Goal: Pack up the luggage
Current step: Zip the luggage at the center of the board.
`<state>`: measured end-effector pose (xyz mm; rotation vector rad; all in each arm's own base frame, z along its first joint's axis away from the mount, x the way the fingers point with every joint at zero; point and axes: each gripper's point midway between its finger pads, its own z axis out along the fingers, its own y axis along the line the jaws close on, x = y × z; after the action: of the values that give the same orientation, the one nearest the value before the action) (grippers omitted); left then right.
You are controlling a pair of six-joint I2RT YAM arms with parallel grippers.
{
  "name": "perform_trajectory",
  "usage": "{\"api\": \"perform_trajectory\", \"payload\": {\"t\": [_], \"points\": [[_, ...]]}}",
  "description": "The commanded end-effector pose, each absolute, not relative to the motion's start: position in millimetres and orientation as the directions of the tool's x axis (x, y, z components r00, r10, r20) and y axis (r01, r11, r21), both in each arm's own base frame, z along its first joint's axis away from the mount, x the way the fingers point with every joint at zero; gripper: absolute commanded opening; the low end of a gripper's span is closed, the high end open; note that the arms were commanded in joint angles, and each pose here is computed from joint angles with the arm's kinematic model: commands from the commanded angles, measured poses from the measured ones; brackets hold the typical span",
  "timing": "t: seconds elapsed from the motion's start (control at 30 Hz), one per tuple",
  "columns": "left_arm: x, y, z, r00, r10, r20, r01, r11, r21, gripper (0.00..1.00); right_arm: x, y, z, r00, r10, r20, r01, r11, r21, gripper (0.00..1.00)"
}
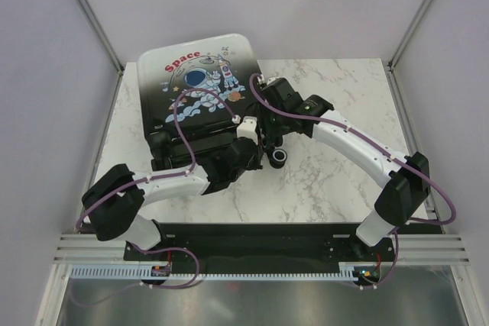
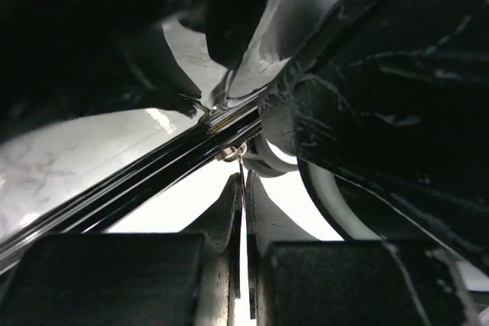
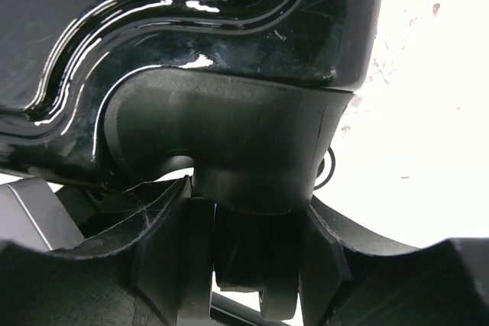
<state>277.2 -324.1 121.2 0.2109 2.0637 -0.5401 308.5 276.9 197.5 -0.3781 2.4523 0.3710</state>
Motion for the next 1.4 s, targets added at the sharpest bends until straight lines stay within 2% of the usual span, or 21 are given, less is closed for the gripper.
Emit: {"api": "perform_trajectory", "payload": {"t": [0.0, 0.3, 0.33, 0.37, 0.4, 0.47, 0.5, 0.6, 0.77, 0.8, 1.1, 1.23, 1.3, 1.37], "points": [[253, -403, 196, -0.468, -0.157, -0.869, 0.591, 0.675, -0.441, 0.02, 279, 318, 244, -0.697, -0.232, -0.679, -0.543, 0.789, 0.288, 0.0], [257, -423, 199, -0.471, -0.196, -0.86, 0.587, 0.658, -0.472, 0.02, 280, 312, 239, -0.702, -0.234, -0.672, -0.528, 0.804, 0.272, 0.0], [259, -422, 199, -0.471, -0.204, -0.858, 0.578, 0.663, -0.475, 0.02, 280, 309, 240, -0.702, -0.234, -0.673, -0.523, 0.811, 0.263, 0.05], [259, -422, 200, -0.468, -0.211, -0.858, 0.572, 0.668, -0.476, 0.02, 281, 306, 240, -0.702, -0.231, -0.674, -0.516, 0.817, 0.257, 0.14], [261, -416, 195, -0.465, -0.217, -0.858, 0.553, 0.686, -0.473, 0.02, 284, 302, 240, -0.699, -0.229, -0.677, -0.508, 0.826, 0.244, 0.37], [262, -409, 194, -0.46, -0.226, -0.859, 0.536, 0.701, -0.471, 0.02, 287, 292, 244, -0.699, -0.213, -0.682, -0.49, 0.838, 0.24, 0.58], [263, -401, 193, -0.455, -0.235, -0.859, 0.519, 0.714, -0.47, 0.02, 287, 289, 245, -0.698, -0.211, -0.684, -0.487, 0.84, 0.239, 0.82], [261, -391, 188, -0.458, -0.238, -0.857, 0.504, 0.724, -0.47, 0.02, 291, 269, 250, -0.701, -0.183, -0.689, -0.456, 0.858, 0.236, 0.88], [258, -382, 187, -0.459, -0.237, -0.856, 0.49, 0.736, -0.467, 0.02, 285, 238, 260, -0.7, -0.177, -0.692, -0.433, 0.876, 0.213, 0.92], [258, -378, 186, -0.458, -0.239, -0.856, 0.483, 0.742, -0.465, 0.02, 287, 232, 263, -0.694, -0.17, -0.7, -0.418, 0.887, 0.198, 0.98], [260, -352, 182, -0.471, -0.277, -0.837, 0.426, 0.76, -0.491, 0.02, 333, 171, 269, -0.725, 0.004, -0.689, -0.293, 0.903, 0.313, 0.98], [259, -352, 181, -0.476, -0.276, -0.835, 0.428, 0.756, -0.494, 0.02, 330, 144, 221, -0.799, 0.046, -0.6, -0.213, 0.911, 0.353, 0.98], [259, -352, 183, -0.474, -0.274, -0.837, 0.433, 0.755, -0.493, 0.02, 306, 144, 191, -0.834, 0.018, -0.551, -0.229, 0.897, 0.377, 0.98], [258, -352, 183, -0.476, -0.273, -0.836, 0.431, 0.756, -0.493, 0.02, 296, 151, 178, -0.832, 0.009, -0.555, -0.268, 0.869, 0.416, 0.98]]}}
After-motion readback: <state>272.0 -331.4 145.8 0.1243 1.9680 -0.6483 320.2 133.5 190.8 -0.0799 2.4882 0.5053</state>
